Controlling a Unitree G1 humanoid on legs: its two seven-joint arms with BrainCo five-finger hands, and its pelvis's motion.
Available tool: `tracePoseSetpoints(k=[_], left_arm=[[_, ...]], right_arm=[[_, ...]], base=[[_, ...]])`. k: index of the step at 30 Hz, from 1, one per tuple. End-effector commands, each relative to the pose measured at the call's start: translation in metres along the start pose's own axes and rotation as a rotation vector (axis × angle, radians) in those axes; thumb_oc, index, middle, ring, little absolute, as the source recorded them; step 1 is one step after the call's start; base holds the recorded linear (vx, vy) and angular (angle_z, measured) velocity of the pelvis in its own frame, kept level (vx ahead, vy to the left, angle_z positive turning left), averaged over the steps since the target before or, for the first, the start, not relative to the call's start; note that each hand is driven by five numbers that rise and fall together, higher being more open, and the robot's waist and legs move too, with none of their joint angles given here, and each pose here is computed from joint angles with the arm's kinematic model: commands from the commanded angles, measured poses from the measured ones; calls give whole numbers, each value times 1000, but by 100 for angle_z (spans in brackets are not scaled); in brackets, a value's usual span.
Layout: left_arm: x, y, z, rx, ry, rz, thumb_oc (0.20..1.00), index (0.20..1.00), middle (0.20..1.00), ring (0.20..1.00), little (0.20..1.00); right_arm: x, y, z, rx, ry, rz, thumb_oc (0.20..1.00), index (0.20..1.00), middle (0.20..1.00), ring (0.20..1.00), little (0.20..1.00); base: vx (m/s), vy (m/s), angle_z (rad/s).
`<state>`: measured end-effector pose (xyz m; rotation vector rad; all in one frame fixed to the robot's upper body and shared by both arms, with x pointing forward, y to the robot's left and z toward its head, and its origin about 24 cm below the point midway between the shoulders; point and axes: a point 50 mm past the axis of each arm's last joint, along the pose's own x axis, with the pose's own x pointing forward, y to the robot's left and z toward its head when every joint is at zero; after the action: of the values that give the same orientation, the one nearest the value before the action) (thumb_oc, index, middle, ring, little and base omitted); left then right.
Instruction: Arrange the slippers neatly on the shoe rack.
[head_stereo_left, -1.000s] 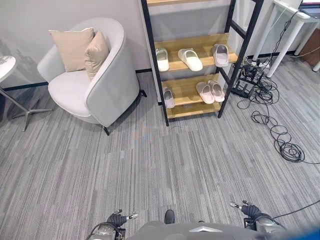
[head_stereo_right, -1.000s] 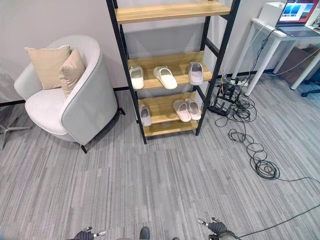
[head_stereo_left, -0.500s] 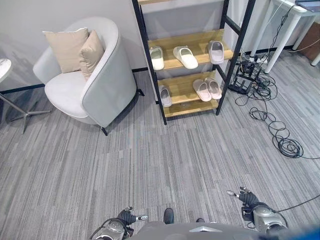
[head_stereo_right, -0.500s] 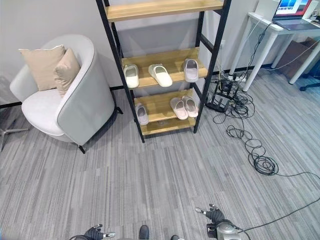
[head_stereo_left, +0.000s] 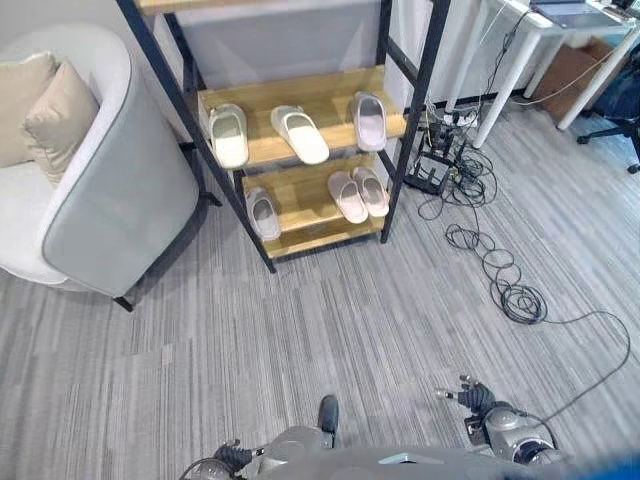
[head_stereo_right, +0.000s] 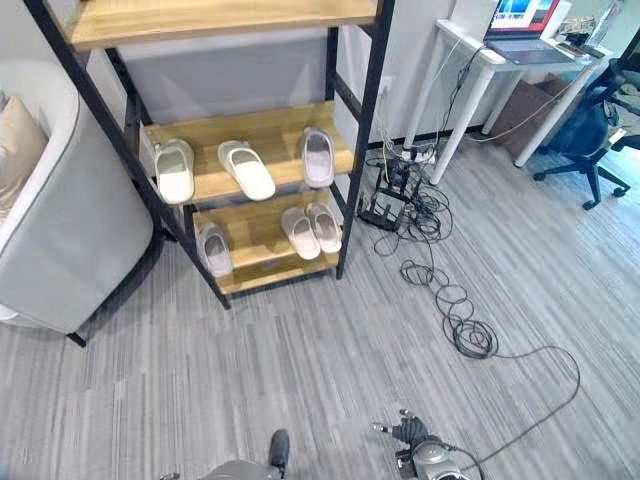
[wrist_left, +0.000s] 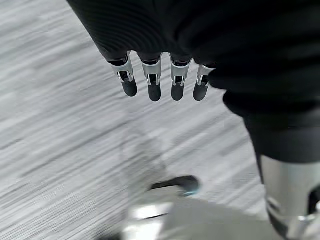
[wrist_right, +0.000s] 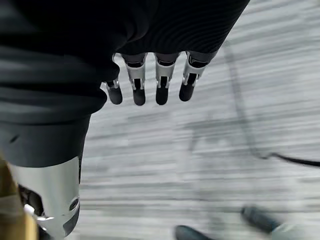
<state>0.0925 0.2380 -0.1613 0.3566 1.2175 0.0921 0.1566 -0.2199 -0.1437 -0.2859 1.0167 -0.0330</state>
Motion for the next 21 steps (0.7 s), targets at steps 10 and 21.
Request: tracePoseSetpoints(k=[10,21], left_arm=[[2,2,19,32,-65,24,1000,1000,1000,1000,1000],[0,-18,20,49,-77,-6,1000,1000,1000,1000,1000]], right_arm=[[0,-11,16,-42,-86,-24,1000,1000,1000,1000,1000],[0,-24,33,-123,-159,-69,1000,1000,1000,1000,1000]], base=[[282,-62,85],[24,-205,29]])
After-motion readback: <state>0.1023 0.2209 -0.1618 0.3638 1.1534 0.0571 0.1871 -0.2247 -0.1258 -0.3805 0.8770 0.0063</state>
